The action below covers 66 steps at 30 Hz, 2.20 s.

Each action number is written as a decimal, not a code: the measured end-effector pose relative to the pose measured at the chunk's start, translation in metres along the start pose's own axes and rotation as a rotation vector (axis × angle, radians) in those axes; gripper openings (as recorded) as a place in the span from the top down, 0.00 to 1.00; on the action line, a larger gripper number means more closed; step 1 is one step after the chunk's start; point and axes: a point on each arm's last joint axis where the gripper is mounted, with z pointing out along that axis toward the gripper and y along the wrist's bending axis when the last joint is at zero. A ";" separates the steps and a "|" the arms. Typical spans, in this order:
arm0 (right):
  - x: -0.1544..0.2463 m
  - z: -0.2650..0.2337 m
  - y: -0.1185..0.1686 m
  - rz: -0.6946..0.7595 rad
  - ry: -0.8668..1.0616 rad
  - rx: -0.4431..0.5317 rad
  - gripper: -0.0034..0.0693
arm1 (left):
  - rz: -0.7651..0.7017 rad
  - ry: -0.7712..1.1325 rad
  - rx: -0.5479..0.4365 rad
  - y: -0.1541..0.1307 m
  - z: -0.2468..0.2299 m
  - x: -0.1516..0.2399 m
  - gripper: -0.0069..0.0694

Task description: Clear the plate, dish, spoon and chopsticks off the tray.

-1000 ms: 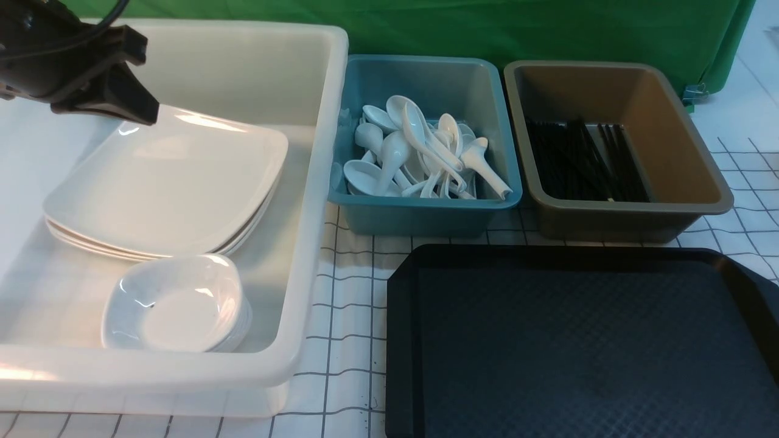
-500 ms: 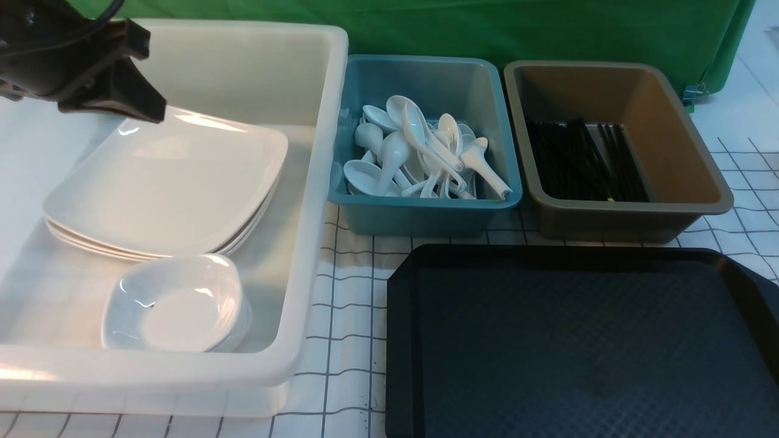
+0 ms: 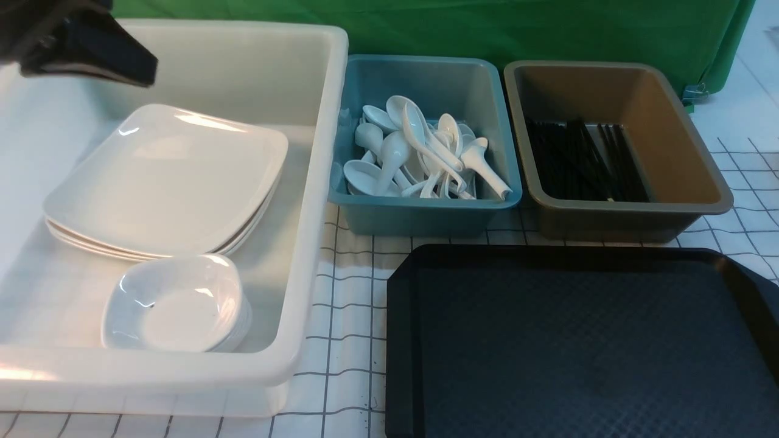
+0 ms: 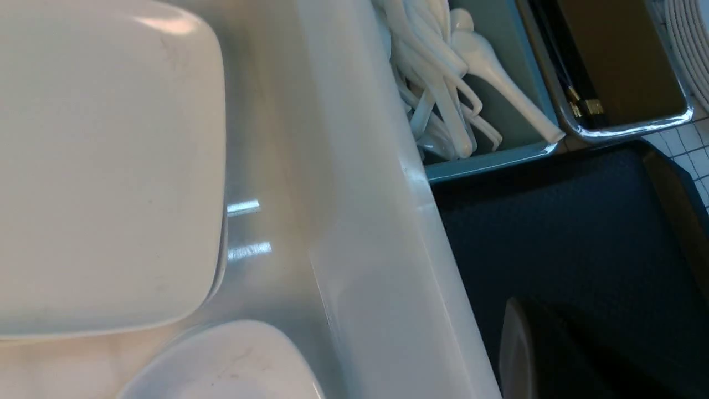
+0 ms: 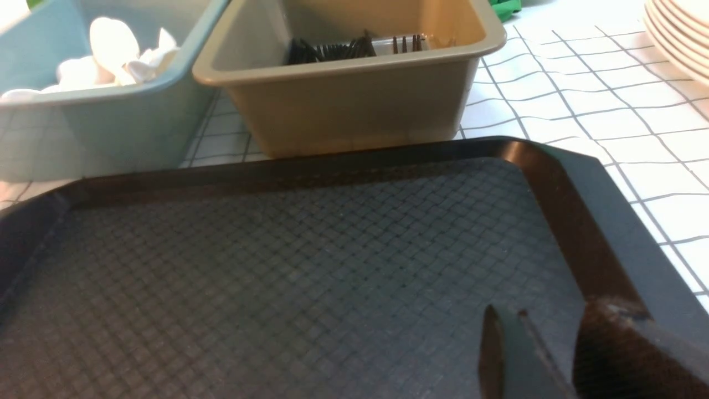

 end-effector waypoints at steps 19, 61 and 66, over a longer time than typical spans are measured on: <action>0.000 0.000 0.000 0.011 0.000 0.000 0.62 | 0.150 -0.429 -0.032 -0.064 -0.070 0.174 0.90; 0.000 0.000 0.000 0.012 0.000 0.000 0.62 | 0.222 -1.012 -0.506 0.003 -0.035 0.274 0.90; 0.000 0.000 0.000 0.012 0.000 0.000 0.62 | 0.188 -0.991 -0.436 0.019 -0.005 0.288 0.90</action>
